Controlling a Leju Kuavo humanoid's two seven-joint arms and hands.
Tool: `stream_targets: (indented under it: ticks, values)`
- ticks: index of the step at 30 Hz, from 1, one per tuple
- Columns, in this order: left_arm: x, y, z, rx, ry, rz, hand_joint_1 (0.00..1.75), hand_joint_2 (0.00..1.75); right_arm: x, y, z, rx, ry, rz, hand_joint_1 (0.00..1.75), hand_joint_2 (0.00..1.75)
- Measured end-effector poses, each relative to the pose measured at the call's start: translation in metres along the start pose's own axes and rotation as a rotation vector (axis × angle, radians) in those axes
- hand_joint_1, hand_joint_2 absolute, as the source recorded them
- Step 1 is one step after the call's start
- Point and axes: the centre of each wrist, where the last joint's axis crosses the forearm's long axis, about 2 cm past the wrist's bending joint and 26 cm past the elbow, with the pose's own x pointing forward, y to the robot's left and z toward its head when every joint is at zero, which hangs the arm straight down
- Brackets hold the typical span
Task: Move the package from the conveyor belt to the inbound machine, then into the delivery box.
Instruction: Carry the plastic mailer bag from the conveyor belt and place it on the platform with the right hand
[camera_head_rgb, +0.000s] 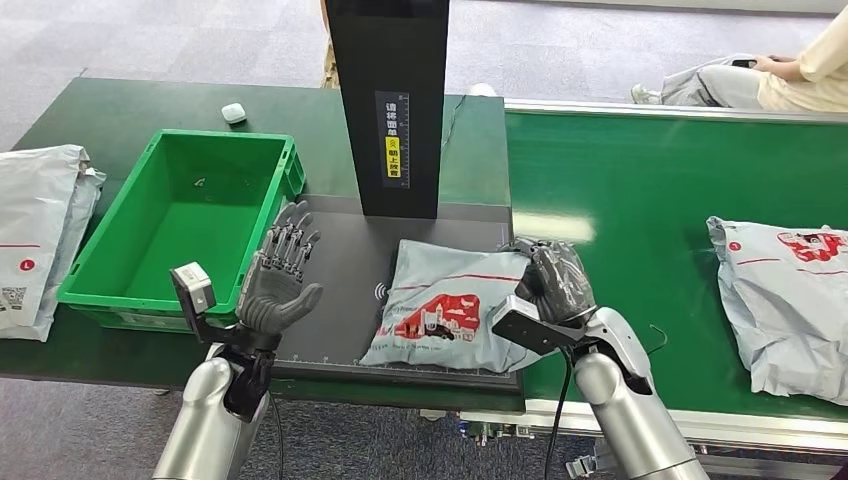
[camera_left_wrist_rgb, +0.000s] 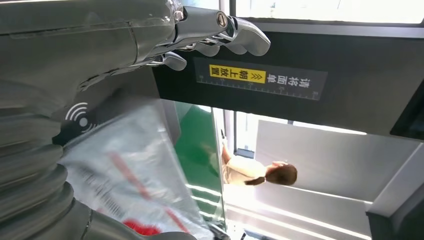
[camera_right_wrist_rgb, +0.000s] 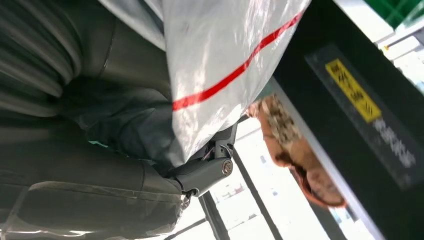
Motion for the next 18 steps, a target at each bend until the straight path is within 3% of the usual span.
stream_targets:
  ticks: [18]
  values:
    - [0.0014,-0.0004,-0.0038,-0.006,-0.012,0.000,0.00,1.75,-0.0053,-0.0033,-0.0032,-0.057,0.022,-0.026,1.75,1.75]
